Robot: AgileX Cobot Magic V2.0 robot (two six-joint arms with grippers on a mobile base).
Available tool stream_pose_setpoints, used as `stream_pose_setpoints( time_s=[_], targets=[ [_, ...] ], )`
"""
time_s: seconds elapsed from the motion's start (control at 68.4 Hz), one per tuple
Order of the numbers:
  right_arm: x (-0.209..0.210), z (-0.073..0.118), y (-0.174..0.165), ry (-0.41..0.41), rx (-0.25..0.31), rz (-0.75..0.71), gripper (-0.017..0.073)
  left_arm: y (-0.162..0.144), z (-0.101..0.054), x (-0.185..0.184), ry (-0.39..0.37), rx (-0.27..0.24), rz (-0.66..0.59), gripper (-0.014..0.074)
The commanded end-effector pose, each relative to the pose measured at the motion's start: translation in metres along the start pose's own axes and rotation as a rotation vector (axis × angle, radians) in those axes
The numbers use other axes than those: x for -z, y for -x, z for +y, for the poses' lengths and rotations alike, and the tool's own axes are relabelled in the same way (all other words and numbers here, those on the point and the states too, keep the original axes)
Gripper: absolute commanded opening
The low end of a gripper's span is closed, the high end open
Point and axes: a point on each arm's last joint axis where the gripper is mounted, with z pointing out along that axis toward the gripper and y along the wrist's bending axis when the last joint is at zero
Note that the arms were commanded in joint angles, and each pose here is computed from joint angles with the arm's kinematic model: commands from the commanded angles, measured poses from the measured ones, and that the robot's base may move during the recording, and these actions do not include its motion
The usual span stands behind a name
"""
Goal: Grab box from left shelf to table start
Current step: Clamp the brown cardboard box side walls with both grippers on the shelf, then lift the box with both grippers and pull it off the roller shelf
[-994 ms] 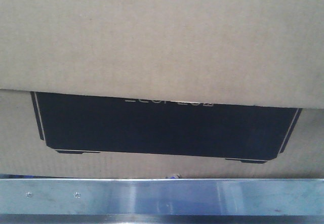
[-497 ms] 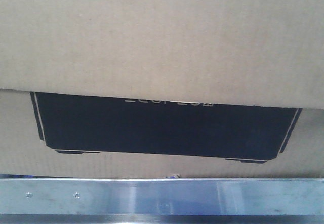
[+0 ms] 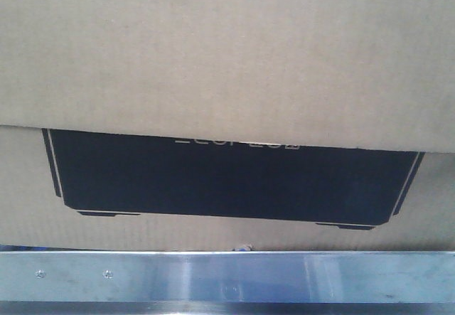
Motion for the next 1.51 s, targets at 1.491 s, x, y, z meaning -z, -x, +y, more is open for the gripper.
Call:
stream_pose_setpoints(
  time_s=[1.491],
  targets=[
    [0.007, 0.002, 0.035, 0.014, 0.007, -0.355, 0.0054, 0.074, -0.062, -0.228, -0.036, -0.01, 1.122, 0.0318]
  ],
)
